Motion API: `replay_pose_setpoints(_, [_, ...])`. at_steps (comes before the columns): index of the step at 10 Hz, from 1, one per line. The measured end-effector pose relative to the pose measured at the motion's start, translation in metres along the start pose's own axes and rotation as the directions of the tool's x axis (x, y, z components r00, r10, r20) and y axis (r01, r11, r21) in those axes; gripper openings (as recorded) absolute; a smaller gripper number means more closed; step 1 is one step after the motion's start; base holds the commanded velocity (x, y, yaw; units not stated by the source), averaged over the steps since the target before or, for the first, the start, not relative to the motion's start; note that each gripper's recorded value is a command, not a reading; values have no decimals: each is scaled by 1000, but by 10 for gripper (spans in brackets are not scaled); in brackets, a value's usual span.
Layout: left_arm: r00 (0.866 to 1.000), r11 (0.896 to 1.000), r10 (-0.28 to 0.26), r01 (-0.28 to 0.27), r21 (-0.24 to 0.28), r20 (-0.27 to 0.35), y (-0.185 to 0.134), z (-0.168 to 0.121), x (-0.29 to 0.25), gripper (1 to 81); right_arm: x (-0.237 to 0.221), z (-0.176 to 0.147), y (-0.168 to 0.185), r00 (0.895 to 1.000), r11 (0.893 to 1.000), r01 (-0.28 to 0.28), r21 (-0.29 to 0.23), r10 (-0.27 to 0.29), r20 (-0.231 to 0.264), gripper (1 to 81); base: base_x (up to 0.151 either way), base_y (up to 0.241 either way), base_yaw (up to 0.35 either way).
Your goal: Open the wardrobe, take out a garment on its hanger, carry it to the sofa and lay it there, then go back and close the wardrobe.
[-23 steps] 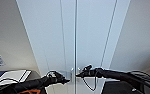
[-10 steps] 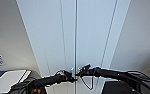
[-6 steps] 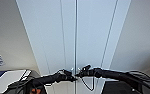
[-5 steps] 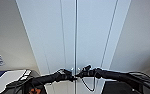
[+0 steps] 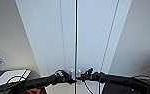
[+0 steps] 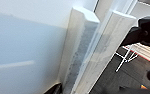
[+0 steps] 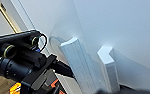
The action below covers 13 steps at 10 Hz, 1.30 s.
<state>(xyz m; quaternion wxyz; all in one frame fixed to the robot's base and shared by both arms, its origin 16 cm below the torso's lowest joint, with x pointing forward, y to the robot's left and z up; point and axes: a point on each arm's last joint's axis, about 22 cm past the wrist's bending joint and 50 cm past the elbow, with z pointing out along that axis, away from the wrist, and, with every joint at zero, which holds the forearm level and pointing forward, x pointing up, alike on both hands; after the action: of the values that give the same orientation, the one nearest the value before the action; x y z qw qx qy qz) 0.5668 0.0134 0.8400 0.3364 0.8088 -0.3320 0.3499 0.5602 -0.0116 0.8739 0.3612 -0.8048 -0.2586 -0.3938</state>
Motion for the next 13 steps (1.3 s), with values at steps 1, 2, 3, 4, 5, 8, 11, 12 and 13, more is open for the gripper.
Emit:
replay_pose_setpoints(1, [1000,1000,6,-6,-25,-31,10,-8,-13,811,-4,-4,-3,1000,1000,-6,13,6,-6,811,0,0,0])
replay_pose_setpoints(2, [999,999,9,-11,-51,-50,21,-20,-26,811,-12,-13,-13,1000,999,-15,39,15,-8,811,0,0,0])
replay_pose_setpoints(3, [999,997,9,-13,-78,-52,34,-35,-42,811,-20,-22,-22,1000,998,-24,61,25,-10,811,0,0,0])
replay_pose_setpoints(4, [999,995,4,-10,-99,-54,45,-52,-58,811,-28,-30,-27,999,996,-34,77,35,-13,811,0,0,0])
replay_pose_setpoints(5, [998,993,-8,0,-118,-63,56,-69,-74,811,-36,-41,-34,999,995,-43,94,45,-13,811,0,0,0])
replay_pose_setpoints(8, [997,990,-41,32,-136,-63,77,-128,-124,811,-65,-85,-53,996,987,-85,136,85,1,811,0,0,0])
replay_pose_setpoints(11, [992,991,-110,104,-88,-68,80,-202,-179,811,-95,-136,-60,989,979,-147,145,150,-10,811,0,0,0])
replay_pose_setpoints(12, [987,989,-141,137,-57,-79,78,-229,-198,811,-105,-155,-61,985,976,-170,139,173,-14,811,0,0,0])
replay_pose_setpoints(13, [980,986,-167,166,-20,-104,74,-255,-214,811,-117,-176,-60,981,973,-193,124,196,-12,811,0,0,0])
